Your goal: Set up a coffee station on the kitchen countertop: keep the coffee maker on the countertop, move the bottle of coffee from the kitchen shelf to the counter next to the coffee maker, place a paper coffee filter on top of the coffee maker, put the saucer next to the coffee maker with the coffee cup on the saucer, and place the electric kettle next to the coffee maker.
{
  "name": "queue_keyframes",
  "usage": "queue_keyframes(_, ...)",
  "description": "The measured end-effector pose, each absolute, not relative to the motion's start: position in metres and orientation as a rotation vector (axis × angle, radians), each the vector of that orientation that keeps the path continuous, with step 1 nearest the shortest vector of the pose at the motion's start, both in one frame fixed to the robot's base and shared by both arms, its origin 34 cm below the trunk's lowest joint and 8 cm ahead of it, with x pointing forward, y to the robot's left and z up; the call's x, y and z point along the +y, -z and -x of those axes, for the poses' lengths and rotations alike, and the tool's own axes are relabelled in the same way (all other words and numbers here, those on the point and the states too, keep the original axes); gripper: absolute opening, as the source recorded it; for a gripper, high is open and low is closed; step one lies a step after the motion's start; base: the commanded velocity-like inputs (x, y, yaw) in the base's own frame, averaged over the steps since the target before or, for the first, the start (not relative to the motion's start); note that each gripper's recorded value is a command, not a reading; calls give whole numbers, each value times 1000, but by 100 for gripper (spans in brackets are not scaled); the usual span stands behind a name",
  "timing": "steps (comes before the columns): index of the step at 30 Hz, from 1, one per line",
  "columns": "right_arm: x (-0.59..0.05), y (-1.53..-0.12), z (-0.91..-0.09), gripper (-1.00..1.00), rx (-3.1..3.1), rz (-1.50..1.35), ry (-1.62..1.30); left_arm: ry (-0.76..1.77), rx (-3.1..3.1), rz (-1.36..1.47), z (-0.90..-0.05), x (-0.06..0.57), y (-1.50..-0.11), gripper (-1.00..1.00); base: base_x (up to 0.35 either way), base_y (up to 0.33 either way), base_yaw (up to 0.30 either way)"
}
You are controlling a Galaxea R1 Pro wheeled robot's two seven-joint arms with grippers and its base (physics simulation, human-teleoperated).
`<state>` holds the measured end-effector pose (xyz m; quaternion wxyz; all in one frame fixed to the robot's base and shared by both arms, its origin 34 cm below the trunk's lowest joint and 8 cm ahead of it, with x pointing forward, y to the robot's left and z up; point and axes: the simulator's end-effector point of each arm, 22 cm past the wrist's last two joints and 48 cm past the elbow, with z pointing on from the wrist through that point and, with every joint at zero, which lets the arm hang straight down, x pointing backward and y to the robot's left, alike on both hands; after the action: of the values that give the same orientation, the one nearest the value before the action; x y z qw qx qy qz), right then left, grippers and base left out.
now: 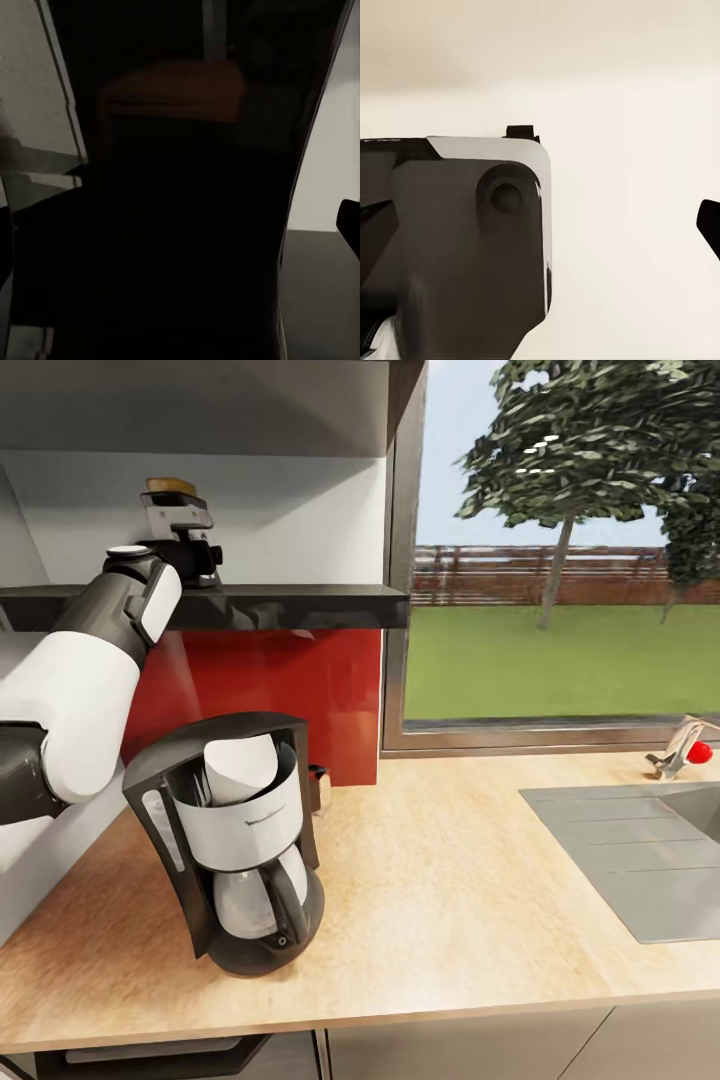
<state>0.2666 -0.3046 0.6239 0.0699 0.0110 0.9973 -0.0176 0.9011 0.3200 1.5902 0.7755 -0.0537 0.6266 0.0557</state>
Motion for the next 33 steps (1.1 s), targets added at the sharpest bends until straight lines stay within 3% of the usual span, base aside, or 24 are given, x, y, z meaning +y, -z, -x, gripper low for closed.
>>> queue_keyframes(4, -305, -624, -267, 100, 3001, -32, 53, -123, 1355, 109, -901, 319, -1591, 100, 3, 0, 0)
queue_keyframes(5, -305, -624, -267, 100, 3001, -32, 53, -120, 1355, 106, -901, 318, -1591, -100, 1, 0, 0)
queue_keyframes(33, -300, -624, -269, 100, 2996, -34, 43, -105, 1323, 98, -874, 311, -1636, -100, 0, 0, 0)
